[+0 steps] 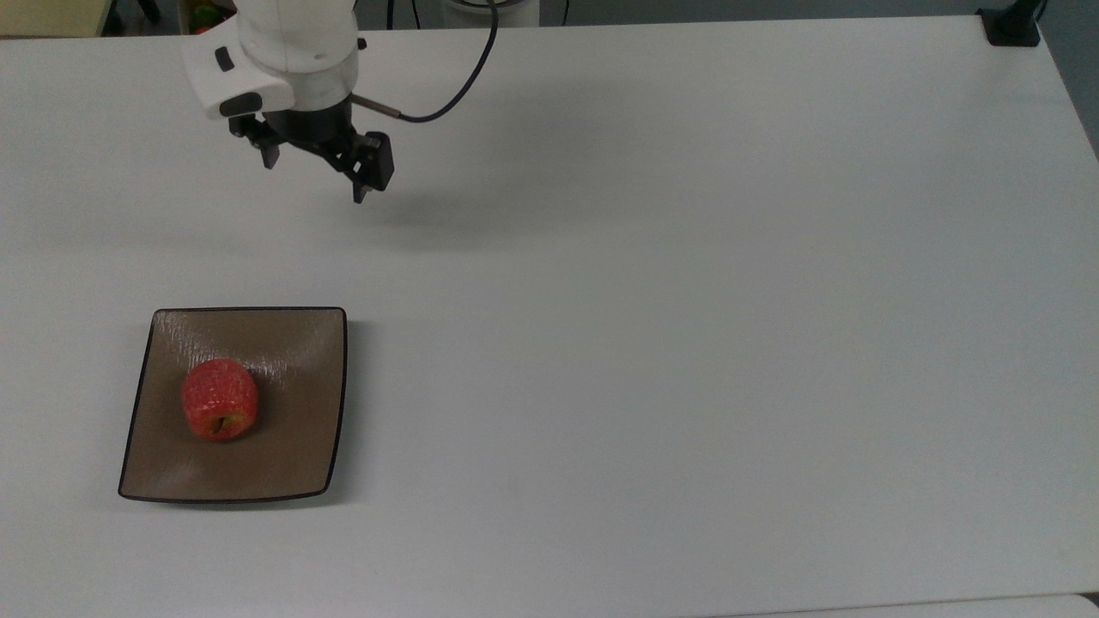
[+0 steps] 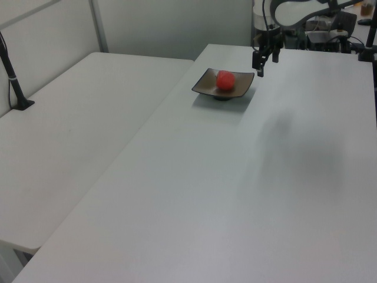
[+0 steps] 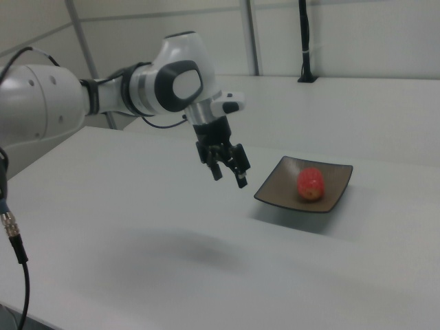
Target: Apples placed on a ceramic plate
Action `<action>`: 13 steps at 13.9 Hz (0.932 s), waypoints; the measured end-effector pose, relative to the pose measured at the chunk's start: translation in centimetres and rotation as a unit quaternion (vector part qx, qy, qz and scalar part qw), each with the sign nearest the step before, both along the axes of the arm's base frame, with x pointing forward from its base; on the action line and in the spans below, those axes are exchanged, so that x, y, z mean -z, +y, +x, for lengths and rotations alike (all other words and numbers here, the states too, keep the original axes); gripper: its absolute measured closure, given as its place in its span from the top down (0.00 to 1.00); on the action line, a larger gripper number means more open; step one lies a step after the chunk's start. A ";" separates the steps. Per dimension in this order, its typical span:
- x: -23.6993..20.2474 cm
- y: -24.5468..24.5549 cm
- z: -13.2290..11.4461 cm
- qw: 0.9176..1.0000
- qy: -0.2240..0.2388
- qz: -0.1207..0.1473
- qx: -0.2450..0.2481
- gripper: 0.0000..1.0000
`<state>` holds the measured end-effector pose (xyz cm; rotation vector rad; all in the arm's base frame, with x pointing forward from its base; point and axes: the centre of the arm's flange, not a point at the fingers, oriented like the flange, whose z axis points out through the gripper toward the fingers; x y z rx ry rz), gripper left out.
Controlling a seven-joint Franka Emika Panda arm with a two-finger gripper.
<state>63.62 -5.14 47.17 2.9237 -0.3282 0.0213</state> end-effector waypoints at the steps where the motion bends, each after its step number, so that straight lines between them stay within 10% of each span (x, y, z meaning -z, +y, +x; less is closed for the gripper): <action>1: -1.0 0.7 -0.9 1.000 0.009 0.007 -0.013 1.00; 13: -5.8 7.0 -10.0 0.986 0.018 0.098 -0.137 1.00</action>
